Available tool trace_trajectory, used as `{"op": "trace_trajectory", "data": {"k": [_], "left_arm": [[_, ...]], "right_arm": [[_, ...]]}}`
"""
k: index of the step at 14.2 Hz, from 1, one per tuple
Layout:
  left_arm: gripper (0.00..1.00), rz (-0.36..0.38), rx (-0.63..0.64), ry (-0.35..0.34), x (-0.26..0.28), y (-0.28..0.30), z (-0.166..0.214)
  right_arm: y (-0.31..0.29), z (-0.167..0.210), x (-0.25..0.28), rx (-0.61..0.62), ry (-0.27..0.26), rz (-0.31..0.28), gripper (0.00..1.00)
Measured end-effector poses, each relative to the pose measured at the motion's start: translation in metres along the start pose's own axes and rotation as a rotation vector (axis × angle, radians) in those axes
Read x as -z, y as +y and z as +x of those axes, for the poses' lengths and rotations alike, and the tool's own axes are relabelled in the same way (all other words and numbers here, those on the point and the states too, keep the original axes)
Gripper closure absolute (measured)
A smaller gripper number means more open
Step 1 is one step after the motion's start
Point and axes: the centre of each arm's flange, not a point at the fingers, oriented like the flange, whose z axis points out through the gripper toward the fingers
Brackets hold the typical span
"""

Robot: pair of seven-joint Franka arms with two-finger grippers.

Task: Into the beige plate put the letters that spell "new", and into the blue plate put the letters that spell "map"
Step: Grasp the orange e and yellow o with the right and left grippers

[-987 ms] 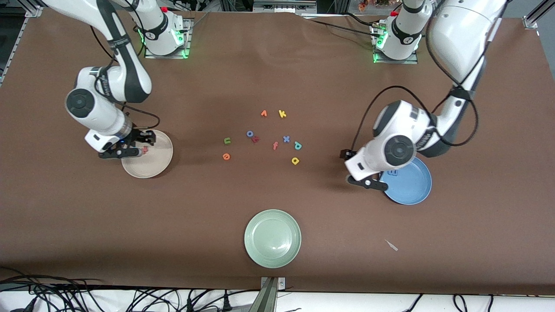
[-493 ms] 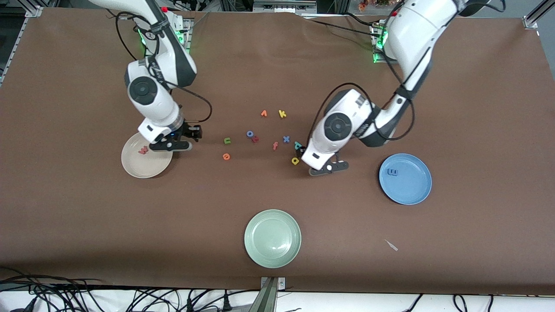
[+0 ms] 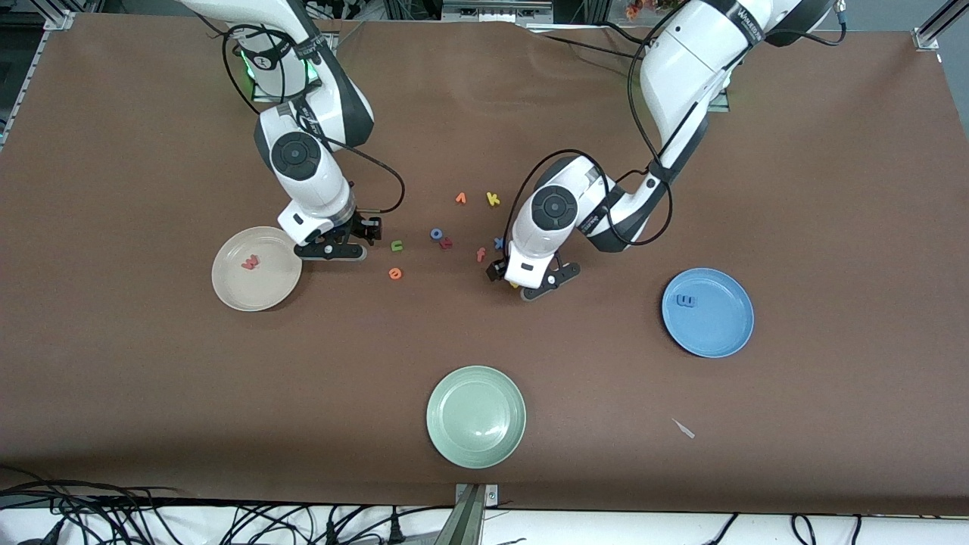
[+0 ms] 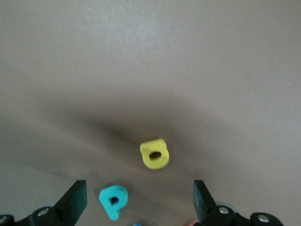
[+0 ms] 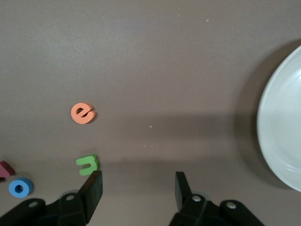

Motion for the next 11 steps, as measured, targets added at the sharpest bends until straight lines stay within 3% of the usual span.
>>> {"op": "trace_trajectory", "data": {"k": [2, 5, 11], "left_arm": [[0.14, -0.005, 0.015, 0.007, -0.004, -0.002, 0.007], [0.48, -0.008, 0.021, 0.009, -0.01, -0.004, 0.011], [0.48, -0.046, 0.02, 0.022, -0.005, 0.001, 0.012]], "right_arm": [[-0.012, -0.002, -0.007, -0.012, 0.008, 0.001, 0.29], [-0.033, 0.006, -0.015, -0.032, 0.029, 0.006, 0.29], [-0.07, 0.035, -0.052, -0.047, 0.067, 0.009, 0.29]]}}
